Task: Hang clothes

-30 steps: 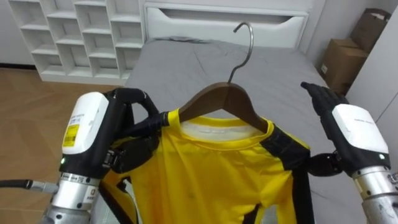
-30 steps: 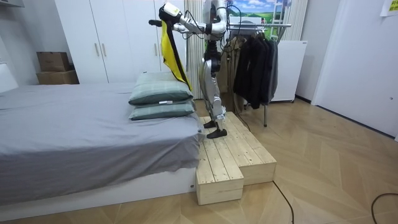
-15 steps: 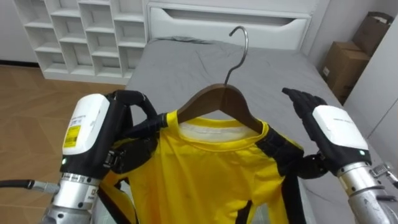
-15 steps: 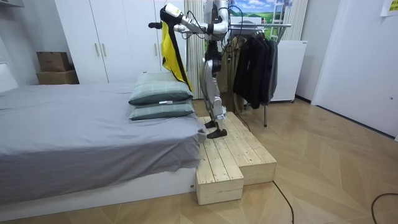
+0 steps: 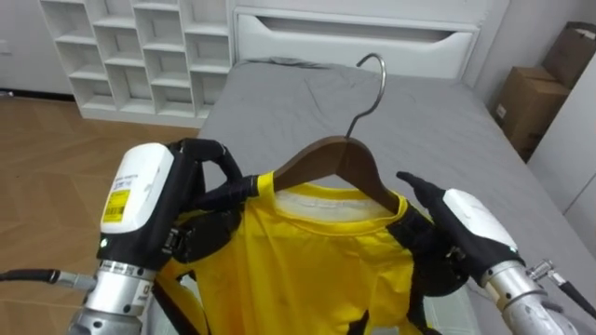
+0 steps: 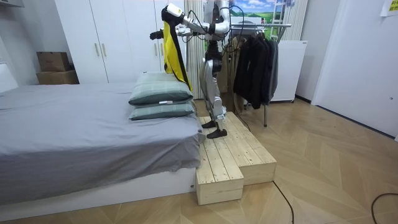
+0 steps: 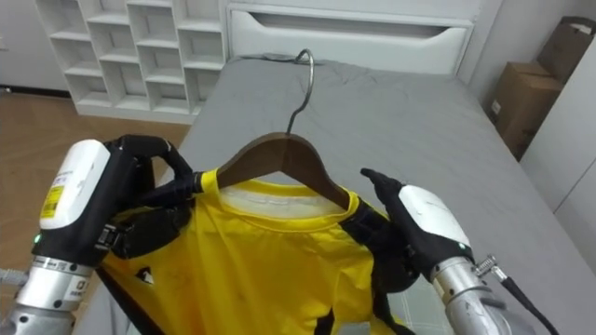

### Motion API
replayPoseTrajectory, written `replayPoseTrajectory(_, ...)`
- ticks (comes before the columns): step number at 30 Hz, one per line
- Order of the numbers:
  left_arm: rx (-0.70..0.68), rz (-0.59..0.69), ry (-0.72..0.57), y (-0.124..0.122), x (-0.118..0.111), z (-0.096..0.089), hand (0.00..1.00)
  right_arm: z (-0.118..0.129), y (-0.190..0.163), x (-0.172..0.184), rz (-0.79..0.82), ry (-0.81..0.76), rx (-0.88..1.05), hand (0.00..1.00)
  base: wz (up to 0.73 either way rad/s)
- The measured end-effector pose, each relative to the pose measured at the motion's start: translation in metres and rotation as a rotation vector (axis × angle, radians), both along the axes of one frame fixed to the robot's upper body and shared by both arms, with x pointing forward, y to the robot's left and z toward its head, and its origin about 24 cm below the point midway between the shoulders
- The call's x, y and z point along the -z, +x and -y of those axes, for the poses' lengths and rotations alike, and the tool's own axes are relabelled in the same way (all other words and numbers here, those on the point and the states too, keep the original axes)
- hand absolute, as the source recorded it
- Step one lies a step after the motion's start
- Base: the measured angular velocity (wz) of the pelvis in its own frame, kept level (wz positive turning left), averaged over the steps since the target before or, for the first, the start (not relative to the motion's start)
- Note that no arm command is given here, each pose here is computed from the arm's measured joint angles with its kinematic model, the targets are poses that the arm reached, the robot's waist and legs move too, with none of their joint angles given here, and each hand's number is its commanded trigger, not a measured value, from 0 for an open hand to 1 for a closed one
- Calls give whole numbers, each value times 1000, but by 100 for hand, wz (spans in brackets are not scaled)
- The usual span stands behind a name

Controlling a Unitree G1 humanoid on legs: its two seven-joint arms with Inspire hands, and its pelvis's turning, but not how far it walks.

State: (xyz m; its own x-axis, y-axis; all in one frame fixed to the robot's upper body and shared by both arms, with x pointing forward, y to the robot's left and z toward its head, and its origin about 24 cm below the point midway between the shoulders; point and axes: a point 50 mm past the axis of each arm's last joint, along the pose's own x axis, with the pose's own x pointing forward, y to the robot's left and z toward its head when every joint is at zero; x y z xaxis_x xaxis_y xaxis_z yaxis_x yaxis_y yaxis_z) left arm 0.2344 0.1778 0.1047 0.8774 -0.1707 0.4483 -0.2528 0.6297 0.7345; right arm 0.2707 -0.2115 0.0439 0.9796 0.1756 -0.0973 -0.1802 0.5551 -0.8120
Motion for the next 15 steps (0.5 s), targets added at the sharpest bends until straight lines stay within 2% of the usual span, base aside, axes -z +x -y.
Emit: replayPoseTrajectory(15,-3,7,43,0,1,3,100,-1,-2,14,-86,176,15,0,3)
